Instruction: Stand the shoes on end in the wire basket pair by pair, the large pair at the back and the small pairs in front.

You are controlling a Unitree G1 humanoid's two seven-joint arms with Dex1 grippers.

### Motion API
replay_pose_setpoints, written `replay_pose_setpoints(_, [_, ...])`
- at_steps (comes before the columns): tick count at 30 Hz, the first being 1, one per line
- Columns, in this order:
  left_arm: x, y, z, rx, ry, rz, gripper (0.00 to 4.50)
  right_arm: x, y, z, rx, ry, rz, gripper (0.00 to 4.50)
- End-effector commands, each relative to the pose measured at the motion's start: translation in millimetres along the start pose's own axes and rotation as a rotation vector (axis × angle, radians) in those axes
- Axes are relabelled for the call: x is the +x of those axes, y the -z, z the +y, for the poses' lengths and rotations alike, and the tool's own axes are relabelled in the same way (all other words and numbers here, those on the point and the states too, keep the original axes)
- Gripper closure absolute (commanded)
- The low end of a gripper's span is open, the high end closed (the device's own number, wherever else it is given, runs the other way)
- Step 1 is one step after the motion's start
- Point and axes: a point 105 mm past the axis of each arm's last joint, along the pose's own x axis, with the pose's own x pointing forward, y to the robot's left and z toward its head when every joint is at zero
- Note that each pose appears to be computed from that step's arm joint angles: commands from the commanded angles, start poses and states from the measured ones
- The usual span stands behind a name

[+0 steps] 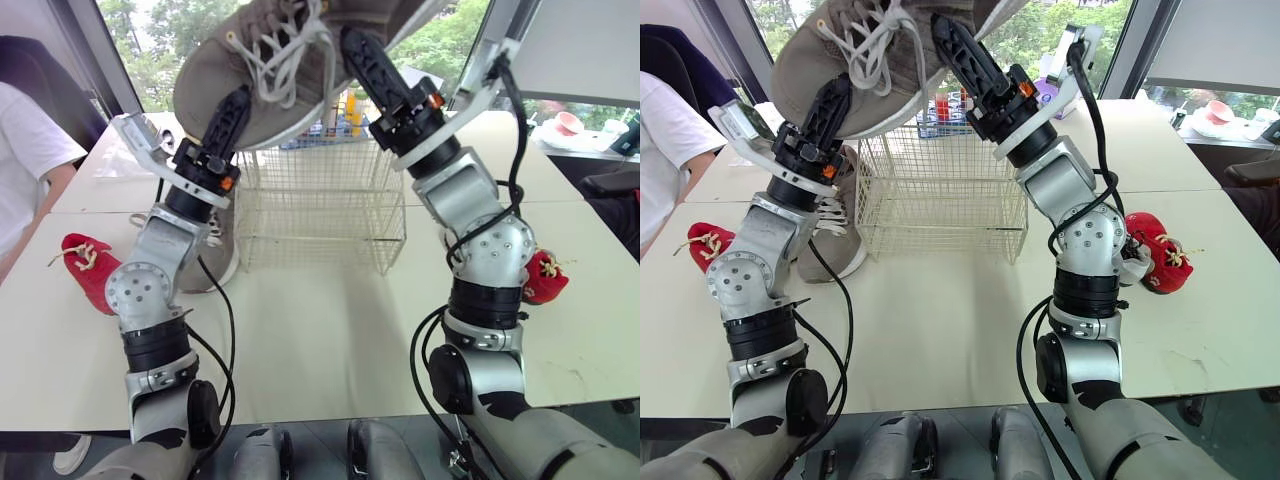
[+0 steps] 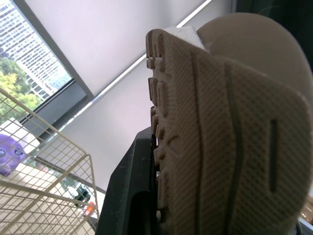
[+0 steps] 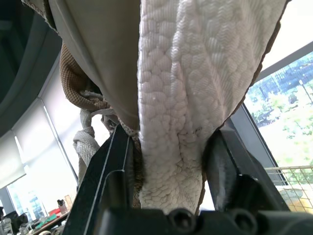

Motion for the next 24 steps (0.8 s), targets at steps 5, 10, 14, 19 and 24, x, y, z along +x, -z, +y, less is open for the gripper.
replay_pose_setpoints(5, [-1.9,13.4,-9.5,0.152,-0.027,0.122,1.98,13.7,-35.4,22.6,-0.141,-0.102,-0.156,3.01])
replay_pose_setpoints(10, [-3.7,7.7,-11.2,0.27,-0.09,0.128,0.09,15.1,-34.8,28.1,-0.141,-0.189,-0.075,3.01])
replay_pose_setpoints(14, [-12.0,4.6,-7.8,0.432,-0.168,0.181,0.09,19.3,-72.3,22.2,-0.204,-0.147,-0.19,3.01])
replay_pose_setpoints(19, [-23.5,1.8,-18.4,0.644,-0.223,0.241,0.09,24.4,-115.9,17.3,-0.55,-0.149,-0.147,3.01])
replay_pose_setpoints(24, [-44.8,5.1,-28.0,0.704,-0.279,0.263,0.09,22.7,-132.1,-19.8,-0.817,-0.135,0.079,3.01])
